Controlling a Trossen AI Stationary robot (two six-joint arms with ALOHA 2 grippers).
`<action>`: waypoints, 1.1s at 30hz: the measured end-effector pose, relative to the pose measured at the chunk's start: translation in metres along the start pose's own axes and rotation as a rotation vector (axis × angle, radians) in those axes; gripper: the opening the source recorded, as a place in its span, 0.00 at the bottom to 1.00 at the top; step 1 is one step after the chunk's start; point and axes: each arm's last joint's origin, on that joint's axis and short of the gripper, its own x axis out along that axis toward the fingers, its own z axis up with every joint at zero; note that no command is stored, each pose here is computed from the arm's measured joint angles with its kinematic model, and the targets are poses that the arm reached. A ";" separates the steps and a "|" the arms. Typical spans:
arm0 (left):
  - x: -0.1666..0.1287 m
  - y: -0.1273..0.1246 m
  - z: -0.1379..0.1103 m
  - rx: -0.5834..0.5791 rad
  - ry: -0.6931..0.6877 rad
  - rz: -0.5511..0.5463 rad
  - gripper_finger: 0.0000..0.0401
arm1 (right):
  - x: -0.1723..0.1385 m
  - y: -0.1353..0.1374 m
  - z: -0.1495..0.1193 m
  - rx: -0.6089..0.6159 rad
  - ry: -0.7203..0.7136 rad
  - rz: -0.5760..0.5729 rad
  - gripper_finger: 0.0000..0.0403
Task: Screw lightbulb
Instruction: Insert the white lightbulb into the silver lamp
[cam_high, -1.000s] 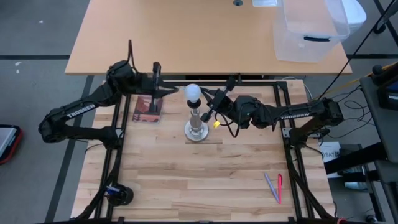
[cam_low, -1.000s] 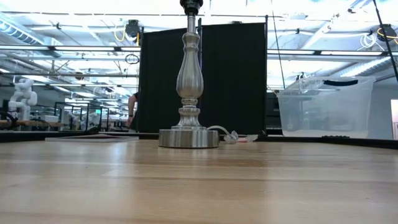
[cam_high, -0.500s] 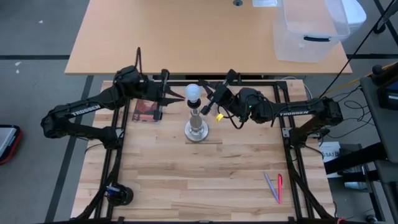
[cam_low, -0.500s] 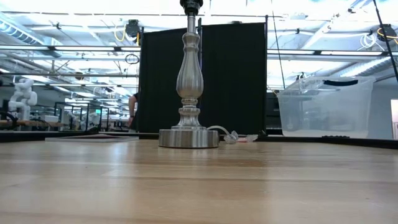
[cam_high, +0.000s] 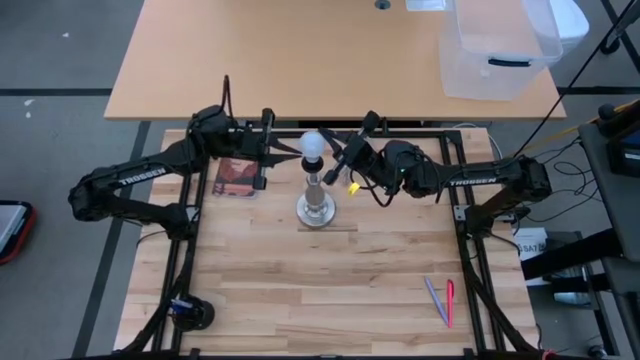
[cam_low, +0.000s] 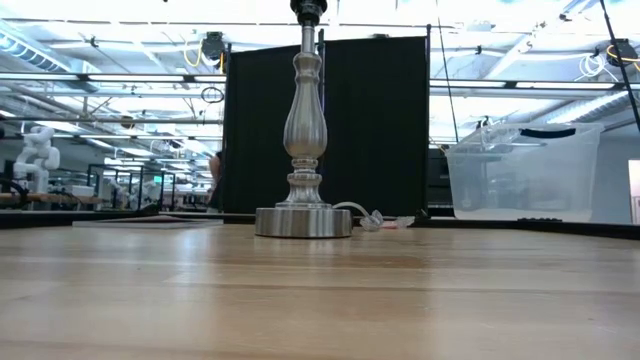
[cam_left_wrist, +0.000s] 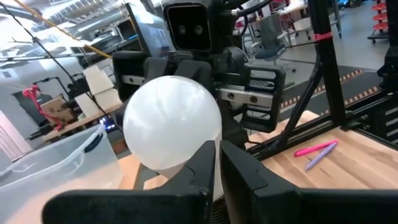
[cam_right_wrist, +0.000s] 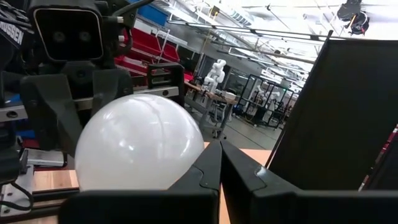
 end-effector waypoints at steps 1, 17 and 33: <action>0.000 0.001 0.000 -0.004 0.001 0.003 0.07 | 0.000 0.001 0.000 -0.001 0.003 0.003 0.00; 0.000 0.008 -0.009 -0.017 0.034 0.030 0.07 | -0.007 0.009 0.001 0.037 0.046 0.007 0.00; -0.002 0.017 -0.020 -0.045 0.092 0.086 0.07 | -0.014 0.024 -0.005 0.034 0.106 0.103 0.00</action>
